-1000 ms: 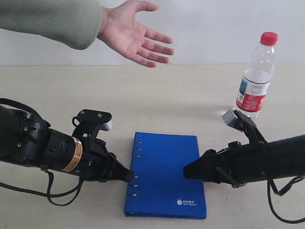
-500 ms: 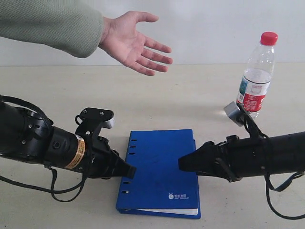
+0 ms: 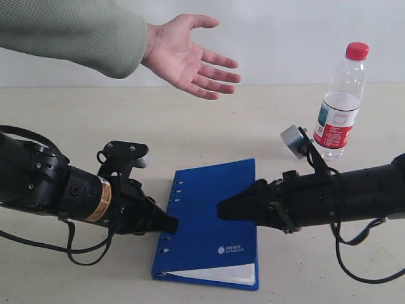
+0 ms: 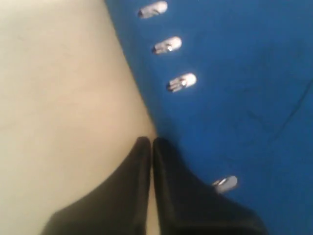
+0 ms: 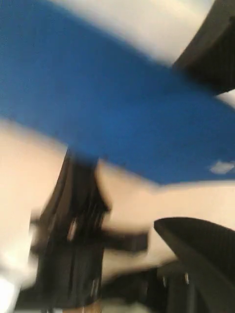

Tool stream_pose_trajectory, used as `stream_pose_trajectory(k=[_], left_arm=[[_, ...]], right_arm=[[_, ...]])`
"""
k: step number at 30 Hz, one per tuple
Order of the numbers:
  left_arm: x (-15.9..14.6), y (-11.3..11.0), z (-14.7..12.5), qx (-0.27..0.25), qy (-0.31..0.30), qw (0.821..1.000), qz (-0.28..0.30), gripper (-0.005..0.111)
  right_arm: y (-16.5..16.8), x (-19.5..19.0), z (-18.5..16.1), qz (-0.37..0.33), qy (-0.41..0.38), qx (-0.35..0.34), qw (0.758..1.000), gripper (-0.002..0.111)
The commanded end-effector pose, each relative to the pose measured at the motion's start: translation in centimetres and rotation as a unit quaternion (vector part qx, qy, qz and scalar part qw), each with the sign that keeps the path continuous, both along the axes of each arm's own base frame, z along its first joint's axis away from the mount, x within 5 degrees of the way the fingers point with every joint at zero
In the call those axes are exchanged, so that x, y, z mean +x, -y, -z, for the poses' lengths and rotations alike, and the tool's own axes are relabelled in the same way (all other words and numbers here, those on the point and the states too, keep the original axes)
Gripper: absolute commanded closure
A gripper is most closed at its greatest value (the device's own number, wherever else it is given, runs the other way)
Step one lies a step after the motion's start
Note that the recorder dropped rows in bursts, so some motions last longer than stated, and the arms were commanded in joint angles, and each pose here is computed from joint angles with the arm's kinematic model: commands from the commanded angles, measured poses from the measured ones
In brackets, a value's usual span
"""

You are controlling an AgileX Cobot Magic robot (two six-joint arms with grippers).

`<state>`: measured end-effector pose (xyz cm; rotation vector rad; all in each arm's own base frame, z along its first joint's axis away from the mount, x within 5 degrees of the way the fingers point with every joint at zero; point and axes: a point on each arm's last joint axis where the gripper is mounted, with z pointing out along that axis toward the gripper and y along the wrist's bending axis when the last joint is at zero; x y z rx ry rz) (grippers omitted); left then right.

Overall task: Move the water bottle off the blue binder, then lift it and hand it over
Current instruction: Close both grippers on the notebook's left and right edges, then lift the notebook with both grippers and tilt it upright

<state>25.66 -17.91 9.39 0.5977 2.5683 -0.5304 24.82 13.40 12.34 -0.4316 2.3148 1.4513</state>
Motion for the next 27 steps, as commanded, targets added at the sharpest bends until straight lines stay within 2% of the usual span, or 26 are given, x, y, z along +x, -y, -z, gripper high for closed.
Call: stream_pose_trajectory(k=[1, 3, 4, 5, 6, 8, 10, 14, 16, 19, 22, 23, 25, 27], left_arm=[[-0.9, 0.6, 1.0, -0.002, -0.018, 0.999, 0.028, 0.102], [-0.9, 0.6, 1.0, -0.002, -0.018, 0.999, 0.028, 0.102], [-0.9, 0.6, 1.0, -0.002, -0.018, 0.999, 0.029, 0.102], [-0.9, 0.6, 1.0, -0.002, -0.017, 0.999, 0.031, 0.102], [-0.9, 0.6, 1.0, -0.001, -0.016, 0.999, 0.031, 0.102], [-0.9, 0.6, 1.0, -0.002, -0.016, 0.999, 0.033, 0.102], [-0.9, 0.7, 0.9, -0.003, -0.011, 0.999, 0.046, 0.102], [-1.3, 1.4, 0.5, -0.036, 0.007, 0.993, 0.115, 0.100], [-1.0, 1.1, 0.1, -0.054, 0.009, 0.992, 0.110, 0.087], [-0.3, 0.2, -0.5, -0.062, 0.009, 0.995, 0.079, 0.060], [0.5, -0.9, -0.9, -0.083, 0.008, 0.995, 0.059, 0.019], [0.4, -0.8, -1.1, -0.110, 0.008, 0.990, 0.085, 0.014], [-0.4, 0.2, -2.4, -0.194, 0.037, 0.963, 0.181, 0.012], [-0.8, 0.8, -3.3, -0.243, 0.065, 0.940, 0.229, 0.012]], right_arm=[[-0.8, -0.1, -1.1, -0.028, 0.009, 0.045, 0.999, 0.047], [-0.6, 0.1, -0.6, -0.018, 0.011, 0.019, 1.000, 0.048], [-0.2, 0.5, 0.3, 0.005, 0.015, -0.038, 0.999, 0.048], [0.1, 0.7, 0.7, 0.019, 0.011, -0.064, 0.998, 0.048], [0.7, 1.0, 1.6, 0.045, 0.003, -0.113, 0.993, 0.053], [0.8, 1.1, 1.7, 0.045, 0.009, -0.123, 0.991, 0.074], [0.5, 0.9, 1.3, 0.015, 0.040, -0.103, 0.994, 0.106], [0.3, 0.8, 1.1, 0.002, 0.055, -0.093, 0.994, 0.108], [0.3, 0.8, 1.1, 0.002, 0.055, -0.093, 0.994, 0.108], [0.3, 0.8, 0.4, -0.003, 0.074, -0.083, 0.994, 0.108], [0.1, 0.6, -2.1, -0.012, 0.125, -0.062, 0.990, 0.108], [0.2, 0.5, -2.9, -0.015, 0.146, -0.060, 0.987, 0.108], [0.3, 0.4, -4.2, -0.017, 0.181, -0.065, 0.981, 0.108], [0.4, 0.3, -4.8, -0.012, 0.193, -0.071, 0.979, 0.108]])
